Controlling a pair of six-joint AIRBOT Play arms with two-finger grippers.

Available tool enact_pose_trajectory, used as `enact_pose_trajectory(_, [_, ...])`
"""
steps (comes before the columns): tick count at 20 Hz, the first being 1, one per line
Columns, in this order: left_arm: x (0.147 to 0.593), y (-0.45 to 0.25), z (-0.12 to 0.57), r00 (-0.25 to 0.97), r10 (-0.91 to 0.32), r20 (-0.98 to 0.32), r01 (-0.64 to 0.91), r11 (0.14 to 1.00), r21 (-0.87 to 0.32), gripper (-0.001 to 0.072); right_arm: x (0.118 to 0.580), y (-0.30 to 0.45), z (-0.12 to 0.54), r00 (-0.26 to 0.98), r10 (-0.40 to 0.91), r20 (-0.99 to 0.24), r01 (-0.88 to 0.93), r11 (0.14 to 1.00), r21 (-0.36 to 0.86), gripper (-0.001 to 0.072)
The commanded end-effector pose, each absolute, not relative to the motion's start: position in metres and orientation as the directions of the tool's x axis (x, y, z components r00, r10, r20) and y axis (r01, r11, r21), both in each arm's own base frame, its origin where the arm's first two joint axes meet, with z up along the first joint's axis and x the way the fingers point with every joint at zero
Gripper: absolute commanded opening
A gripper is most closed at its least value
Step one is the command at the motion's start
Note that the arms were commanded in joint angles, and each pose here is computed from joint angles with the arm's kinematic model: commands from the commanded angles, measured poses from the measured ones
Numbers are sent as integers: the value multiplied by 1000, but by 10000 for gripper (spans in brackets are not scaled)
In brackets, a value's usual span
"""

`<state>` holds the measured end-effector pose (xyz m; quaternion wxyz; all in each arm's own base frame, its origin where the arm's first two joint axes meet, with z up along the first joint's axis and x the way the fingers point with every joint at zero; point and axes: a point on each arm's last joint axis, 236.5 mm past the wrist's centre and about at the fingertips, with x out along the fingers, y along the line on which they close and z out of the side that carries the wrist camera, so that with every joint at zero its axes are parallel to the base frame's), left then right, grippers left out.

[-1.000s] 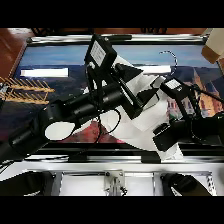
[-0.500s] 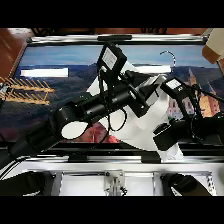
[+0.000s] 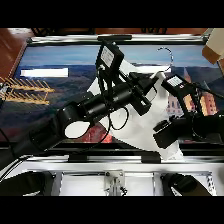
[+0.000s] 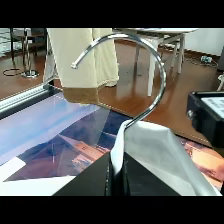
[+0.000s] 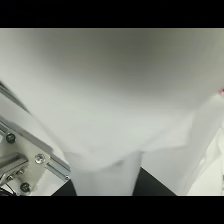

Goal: Fold the shirts.

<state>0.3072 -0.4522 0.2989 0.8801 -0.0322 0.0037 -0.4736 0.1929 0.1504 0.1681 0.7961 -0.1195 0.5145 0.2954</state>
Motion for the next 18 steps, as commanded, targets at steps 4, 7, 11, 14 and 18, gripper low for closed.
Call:
enact_pose_trajectory(4, [345, -419, 294, 617, -787, -17, 785, 617, -59, 40, 209, 159, 185, 378, 388, -841, -597, 796, 99, 272])
enact_pose_trajectory(7, [350, -412, 310, 630, -777, 14, 776, 628, -52, 40, 220, 170, 199, 428, 437, -791, -619, 779, 95, 312])
enact_pose_trajectory(11, [358, -401, 336, 648, -759, 69, 762, 646, -52, 40, 239, 179, 216, 506, 475, -720, -617, 783, 83, 306])
enact_pose_trajectory(14, [357, -402, 336, 645, -761, 67, 764, 643, -51, 40, 255, 186, 234, 574, 508, -642, -615, 785, 71, 49])
enact_pose_trajectory(18, [362, -397, 337, 656, -752, 71, 755, 654, -51, 46, 265, 191, 249, 620, 527, -582, -617, 785, 53, 48])
